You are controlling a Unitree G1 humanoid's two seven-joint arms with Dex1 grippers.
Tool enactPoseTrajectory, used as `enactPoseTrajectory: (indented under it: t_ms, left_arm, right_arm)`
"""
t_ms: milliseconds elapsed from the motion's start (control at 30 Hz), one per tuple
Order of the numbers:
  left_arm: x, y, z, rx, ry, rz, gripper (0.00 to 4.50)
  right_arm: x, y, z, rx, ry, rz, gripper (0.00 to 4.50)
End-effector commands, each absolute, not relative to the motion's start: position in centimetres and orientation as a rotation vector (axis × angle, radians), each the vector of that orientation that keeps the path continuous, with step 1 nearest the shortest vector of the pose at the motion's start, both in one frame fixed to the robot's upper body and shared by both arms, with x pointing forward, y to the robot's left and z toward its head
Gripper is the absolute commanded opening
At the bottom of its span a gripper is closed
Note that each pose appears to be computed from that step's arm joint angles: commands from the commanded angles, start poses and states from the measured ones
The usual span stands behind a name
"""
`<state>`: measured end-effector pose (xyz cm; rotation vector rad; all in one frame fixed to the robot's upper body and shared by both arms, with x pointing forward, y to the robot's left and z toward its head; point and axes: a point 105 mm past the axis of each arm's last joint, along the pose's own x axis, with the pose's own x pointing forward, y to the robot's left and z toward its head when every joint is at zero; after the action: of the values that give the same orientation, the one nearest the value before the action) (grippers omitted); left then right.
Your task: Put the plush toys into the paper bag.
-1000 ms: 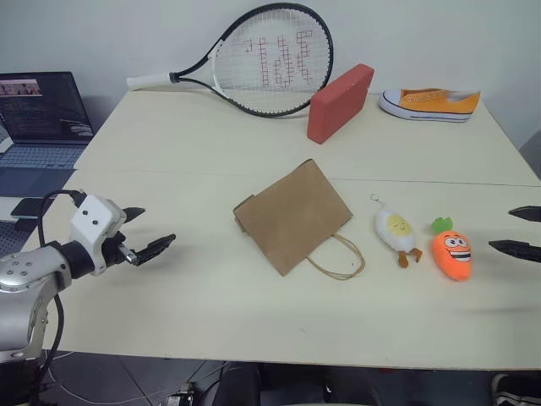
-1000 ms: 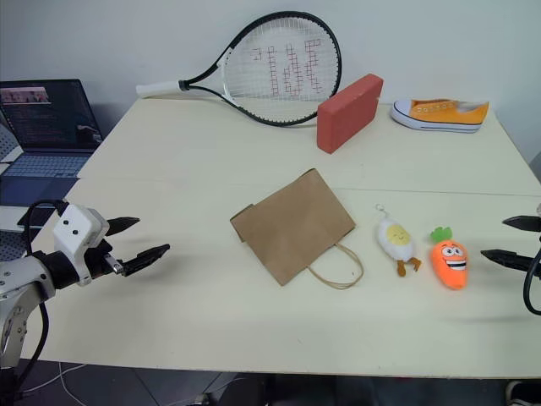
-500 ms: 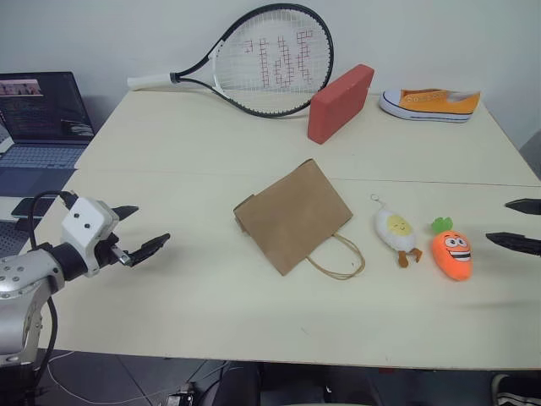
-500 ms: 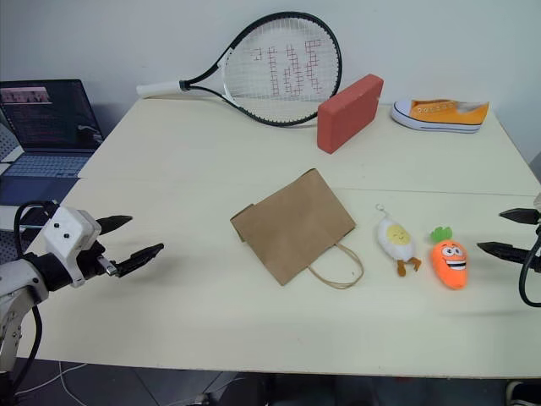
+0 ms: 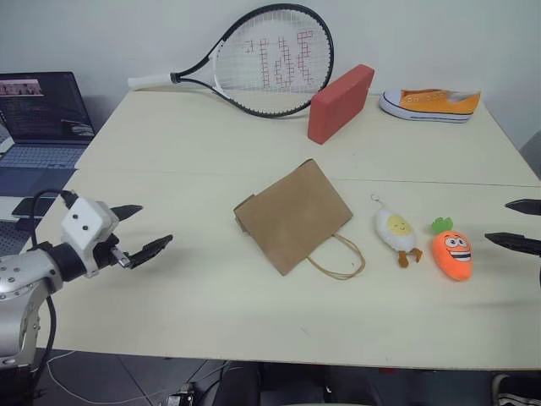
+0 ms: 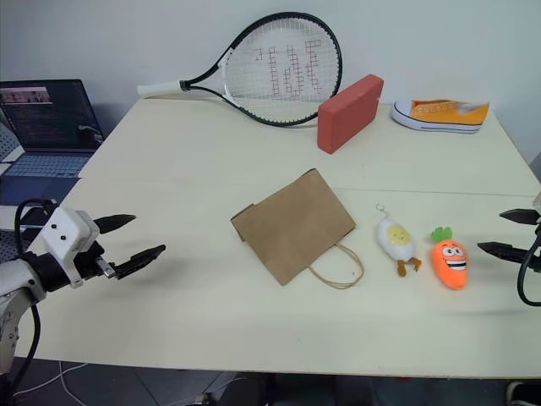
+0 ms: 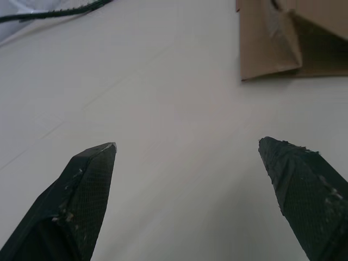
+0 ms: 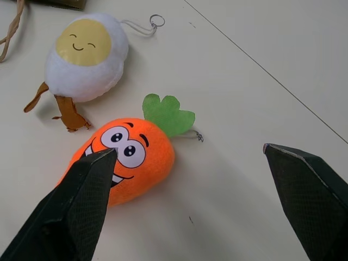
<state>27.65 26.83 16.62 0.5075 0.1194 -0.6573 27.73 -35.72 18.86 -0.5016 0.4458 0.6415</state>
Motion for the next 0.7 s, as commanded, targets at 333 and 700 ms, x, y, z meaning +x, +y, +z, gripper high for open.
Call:
enactPoseTrajectory:
  t_ms: [333, 700]
  left_arm:
    - [27.3, 11.6, 16.7, 0.506, -0.008, -1.143, 4.47]
    - [28.1, 2.9, 13.4, 0.533, -0.024, -1.418, 4.47]
  right_arm:
    - [24.3, -28.9, 20.5, -0.578, 0.414, 0.820, 4.50]
    - [20.1, -21.1, 19.6, -0.484, 0.355, 1.016, 4.50]
